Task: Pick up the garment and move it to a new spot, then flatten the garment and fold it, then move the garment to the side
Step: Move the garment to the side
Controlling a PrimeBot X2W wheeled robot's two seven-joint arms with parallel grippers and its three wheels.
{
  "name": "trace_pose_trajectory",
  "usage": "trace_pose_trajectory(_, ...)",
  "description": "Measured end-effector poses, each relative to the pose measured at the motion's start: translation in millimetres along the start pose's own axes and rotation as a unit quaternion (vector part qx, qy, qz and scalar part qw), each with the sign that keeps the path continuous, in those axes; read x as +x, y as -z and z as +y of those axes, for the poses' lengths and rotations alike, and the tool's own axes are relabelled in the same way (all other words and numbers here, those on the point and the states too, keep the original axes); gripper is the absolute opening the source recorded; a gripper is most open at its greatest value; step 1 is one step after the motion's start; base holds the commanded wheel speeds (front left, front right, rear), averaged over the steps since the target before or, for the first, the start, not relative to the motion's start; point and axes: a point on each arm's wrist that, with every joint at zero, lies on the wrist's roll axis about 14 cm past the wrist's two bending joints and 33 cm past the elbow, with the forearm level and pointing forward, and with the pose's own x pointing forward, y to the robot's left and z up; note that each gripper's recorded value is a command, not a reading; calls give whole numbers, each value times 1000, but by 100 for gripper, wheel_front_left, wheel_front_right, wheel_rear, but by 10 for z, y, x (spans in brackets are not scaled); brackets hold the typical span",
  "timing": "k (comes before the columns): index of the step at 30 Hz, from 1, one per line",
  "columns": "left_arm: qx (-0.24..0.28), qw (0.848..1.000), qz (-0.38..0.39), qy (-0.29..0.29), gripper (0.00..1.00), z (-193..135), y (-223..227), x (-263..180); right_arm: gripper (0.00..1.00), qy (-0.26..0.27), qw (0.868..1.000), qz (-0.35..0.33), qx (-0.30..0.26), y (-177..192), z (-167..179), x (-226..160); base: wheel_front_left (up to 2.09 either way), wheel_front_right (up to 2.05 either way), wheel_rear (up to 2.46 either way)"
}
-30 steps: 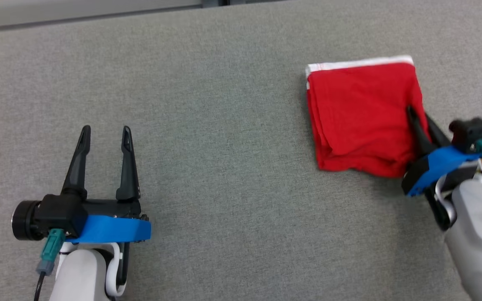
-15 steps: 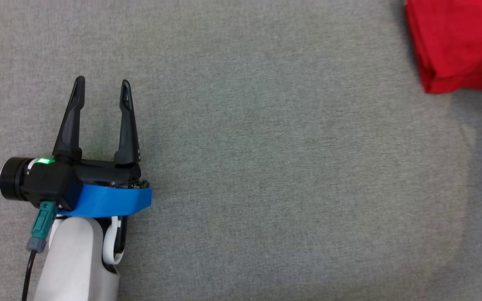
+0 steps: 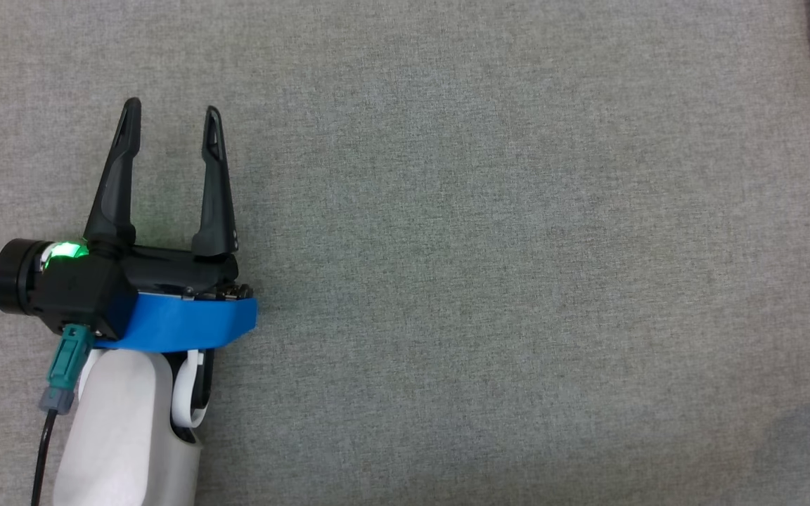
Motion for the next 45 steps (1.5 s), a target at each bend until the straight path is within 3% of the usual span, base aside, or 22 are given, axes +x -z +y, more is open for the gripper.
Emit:
trace_pose_trajectory(1, 0, 1000, -1, 0, 100, -3, -11, 5, 100, 1, 1000, -1, 4, -8, -4, 1, 0, 0, 0)
trace_pose_trajectory(7, 4, 1000, -12, -3, 100, 0, -146, -24, 100, 0, 999, -30, 12, -168, 21, -63, 0, 0, 0)
trace_pose_trajectory(12, 5, 1000, -22, -20, 100, 57, -341, -186, 100, -7, 994, -102, 37, -574, 95, -223, 0, 0, 0)
trace_pose_trajectory(19, 3, 997, -39, -59, 100, 184, -647, -574, 100, -38, 970, -217, 100, -1230, 367, -679, 0, 0, 0)
trace_pose_trajectory(26, 4, 995, -45, -91, 100, 271, -803, -995, 100, -104, 943, -281, 146, -1593, 878, -1224, 0, 0, 0)
trace_pose_trajectory(35, 3, 992, -53, -114, 100, 306, -909, -1419, 100, -175, 912, -307, 209, -1689, 1456, -1843, 0, 0, 0)
trace_pose_trajectory(45, 0, 991, -63, -118, 100, 268, -975, -1632, 100, -175, 903, -297, 256, -1378, 1520, -2267, 0, 0, 0)
